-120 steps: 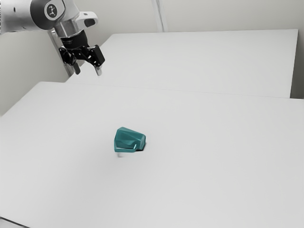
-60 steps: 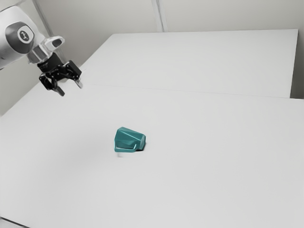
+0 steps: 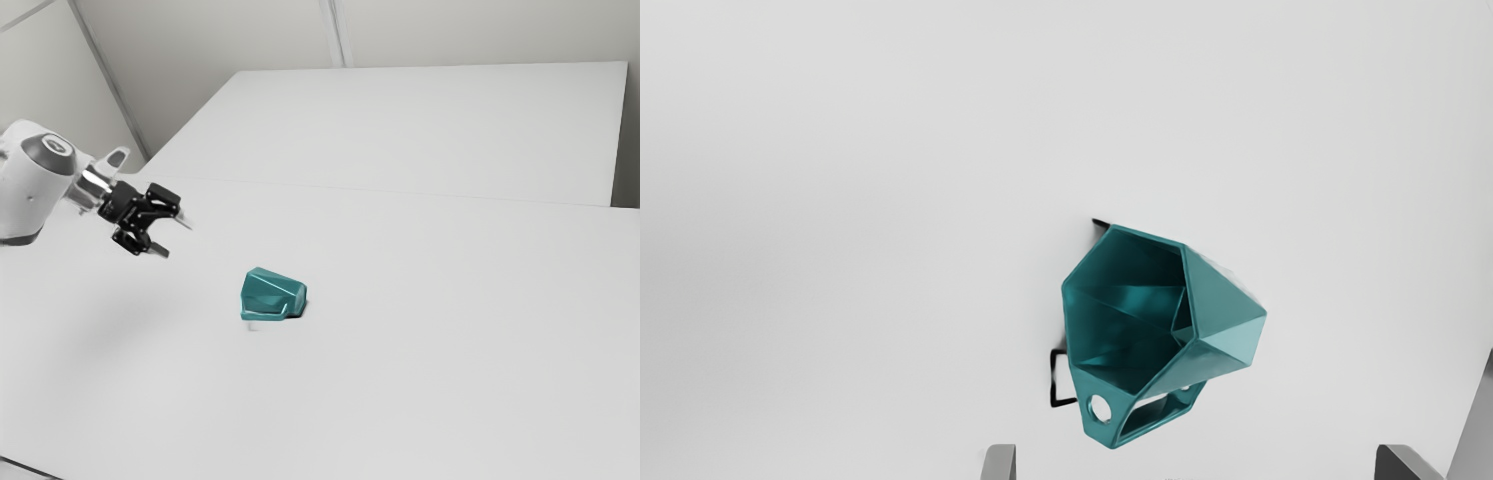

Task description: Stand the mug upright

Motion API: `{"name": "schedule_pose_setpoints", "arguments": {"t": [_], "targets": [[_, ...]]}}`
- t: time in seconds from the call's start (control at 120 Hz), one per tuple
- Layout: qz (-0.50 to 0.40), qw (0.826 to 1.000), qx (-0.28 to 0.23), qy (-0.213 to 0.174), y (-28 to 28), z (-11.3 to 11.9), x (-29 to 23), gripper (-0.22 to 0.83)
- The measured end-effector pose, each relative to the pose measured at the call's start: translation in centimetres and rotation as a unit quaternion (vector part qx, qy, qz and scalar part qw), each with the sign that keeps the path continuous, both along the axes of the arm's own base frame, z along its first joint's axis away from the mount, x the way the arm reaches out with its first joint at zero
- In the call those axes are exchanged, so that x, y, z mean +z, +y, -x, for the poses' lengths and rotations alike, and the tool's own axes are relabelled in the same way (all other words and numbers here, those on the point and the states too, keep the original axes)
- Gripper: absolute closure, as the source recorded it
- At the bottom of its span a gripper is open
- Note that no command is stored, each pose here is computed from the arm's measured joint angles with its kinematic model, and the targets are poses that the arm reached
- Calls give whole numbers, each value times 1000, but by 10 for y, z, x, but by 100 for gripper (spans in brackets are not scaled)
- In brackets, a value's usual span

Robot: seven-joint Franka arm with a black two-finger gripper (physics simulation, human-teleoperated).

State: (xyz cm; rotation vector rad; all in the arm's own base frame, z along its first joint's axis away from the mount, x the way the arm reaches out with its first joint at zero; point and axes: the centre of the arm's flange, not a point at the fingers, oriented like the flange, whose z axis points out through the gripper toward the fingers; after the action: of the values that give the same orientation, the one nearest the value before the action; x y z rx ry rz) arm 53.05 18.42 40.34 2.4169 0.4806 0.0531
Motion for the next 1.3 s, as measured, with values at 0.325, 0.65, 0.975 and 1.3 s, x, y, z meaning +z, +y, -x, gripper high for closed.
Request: {"name": "schedule_pose_setpoints", "arguments": {"t": [0.325,0.65,0.975,1.3], "targets": [[47,998,-39,-32,-38,-24,-48,2],[86,994,-51,-49,-60,-25,-96,3],[88,991,-72,-76,-79,-21,-113,5],[86,988,-88,-91,-98,-28,-130,11]]}}
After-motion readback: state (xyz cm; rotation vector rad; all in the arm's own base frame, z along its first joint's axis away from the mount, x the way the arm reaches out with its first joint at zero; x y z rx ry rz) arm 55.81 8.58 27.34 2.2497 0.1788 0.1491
